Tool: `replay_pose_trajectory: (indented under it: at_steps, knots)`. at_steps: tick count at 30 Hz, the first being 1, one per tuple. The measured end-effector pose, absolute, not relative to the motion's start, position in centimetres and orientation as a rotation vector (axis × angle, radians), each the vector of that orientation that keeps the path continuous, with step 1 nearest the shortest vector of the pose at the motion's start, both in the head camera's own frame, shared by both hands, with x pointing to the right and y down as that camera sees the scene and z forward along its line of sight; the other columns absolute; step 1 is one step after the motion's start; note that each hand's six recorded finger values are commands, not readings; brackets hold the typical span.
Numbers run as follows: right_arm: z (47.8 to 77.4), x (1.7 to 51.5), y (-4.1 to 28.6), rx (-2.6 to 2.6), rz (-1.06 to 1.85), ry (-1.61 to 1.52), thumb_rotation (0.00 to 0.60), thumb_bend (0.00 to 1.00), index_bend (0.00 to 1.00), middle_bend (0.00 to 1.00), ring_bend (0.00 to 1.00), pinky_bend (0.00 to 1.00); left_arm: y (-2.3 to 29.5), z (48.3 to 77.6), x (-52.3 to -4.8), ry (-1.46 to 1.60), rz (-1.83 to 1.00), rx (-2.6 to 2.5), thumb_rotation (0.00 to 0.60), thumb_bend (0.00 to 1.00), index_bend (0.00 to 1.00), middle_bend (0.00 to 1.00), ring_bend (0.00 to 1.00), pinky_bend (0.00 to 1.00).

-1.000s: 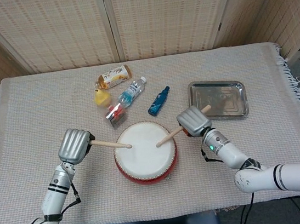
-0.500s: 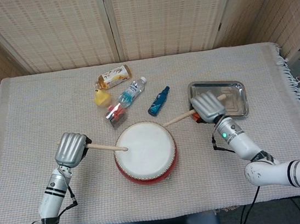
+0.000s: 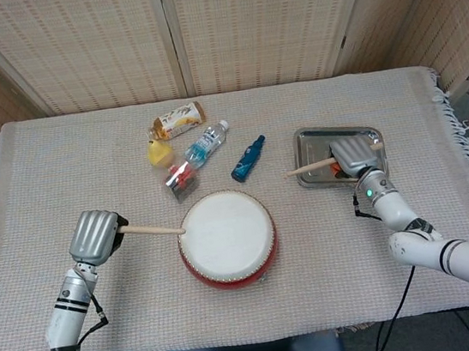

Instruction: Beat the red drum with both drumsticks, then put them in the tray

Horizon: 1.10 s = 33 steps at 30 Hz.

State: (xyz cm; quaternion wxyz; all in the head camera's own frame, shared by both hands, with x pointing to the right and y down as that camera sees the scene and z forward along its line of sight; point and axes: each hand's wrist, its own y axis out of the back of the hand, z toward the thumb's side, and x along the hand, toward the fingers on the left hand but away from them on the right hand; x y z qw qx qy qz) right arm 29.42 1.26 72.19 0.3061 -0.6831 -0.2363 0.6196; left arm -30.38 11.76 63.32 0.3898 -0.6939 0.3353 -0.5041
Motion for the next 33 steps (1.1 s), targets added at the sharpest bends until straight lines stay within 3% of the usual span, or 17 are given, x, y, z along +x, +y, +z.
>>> replay_pose_trajectory:
  at_steps: [5, 8, 11, 14, 16, 22, 28, 33]
  knots:
    - [74.0, 29.9, 1.4, -1.831, 1.661, -0.642, 0.600, 0.70, 1.00, 0.98, 0.96, 1.00, 11.7, 63.3, -31.2, 0.873, -1.299, -1.770, 0.600, 0.85, 1.00, 1.00, 1.00, 1.00]
    - [74.7, 30.3, 1.2, -1.826, 1.682, -0.639, 0.600, 0.63, 1.00, 0.91, 0.85, 0.98, 11.6, 63.3, -31.5, 0.879, -1.306, -1.770, 0.600, 0.84, 1.00, 1.00, 1.00, 1.00]
    - [75.3, 30.8, 1.1, -1.816, 1.702, -0.629, 0.600, 0.56, 0.97, 0.82, 0.74, 0.88, 11.6, 63.2, -31.7, 0.884, -1.313, -1.773, 0.600, 0.85, 1.00, 1.00, 1.00, 1.00]
    - [75.9, 31.2, 1.2, -1.808, 1.727, -0.607, 0.600, 0.46, 0.79, 0.69, 0.58, 0.71, 11.5, 63.2, -31.9, 0.891, -1.316, -1.774, 0.600, 0.84, 1.00, 1.00, 1.00, 1.00]
    - [76.1, 31.4, 1.2, -1.803, 1.736, -0.603, 0.600, 0.37, 0.63, 0.56, 0.43, 0.57, 11.5, 63.1, -32.0, 0.897, -1.316, -1.776, 0.600, 0.85, 1.00, 1.00, 1.00, 1.00]
    - [76.0, 32.3, 0.5, -1.781, 1.758, -0.639, 0.600, 0.24, 0.32, 0.34, 0.21, 0.33, 11.4, 63.0, -32.3, 0.909, -1.318, -1.780, 0.600, 0.84, 1.00, 1.00, 1.00, 1.00]
    - [76.4, 33.3, 0.3, -1.767, 1.810, -0.638, 0.600, 0.18, 0.13, 0.20, 0.07, 0.22, 11.3, 62.8, -32.6, 0.924, -1.319, -1.782, 0.600, 0.84, 1.00, 1.00, 1.00, 1.00]
    - [76.6, 33.4, 0.3, -1.759, 1.828, -0.642, 0.600, 0.18, 0.06, 0.15, 0.02, 0.19, 11.3, 62.8, -32.9, 0.925, -1.323, -1.777, 0.600, 0.84, 1.00, 1.00, 1.00, 1.00]
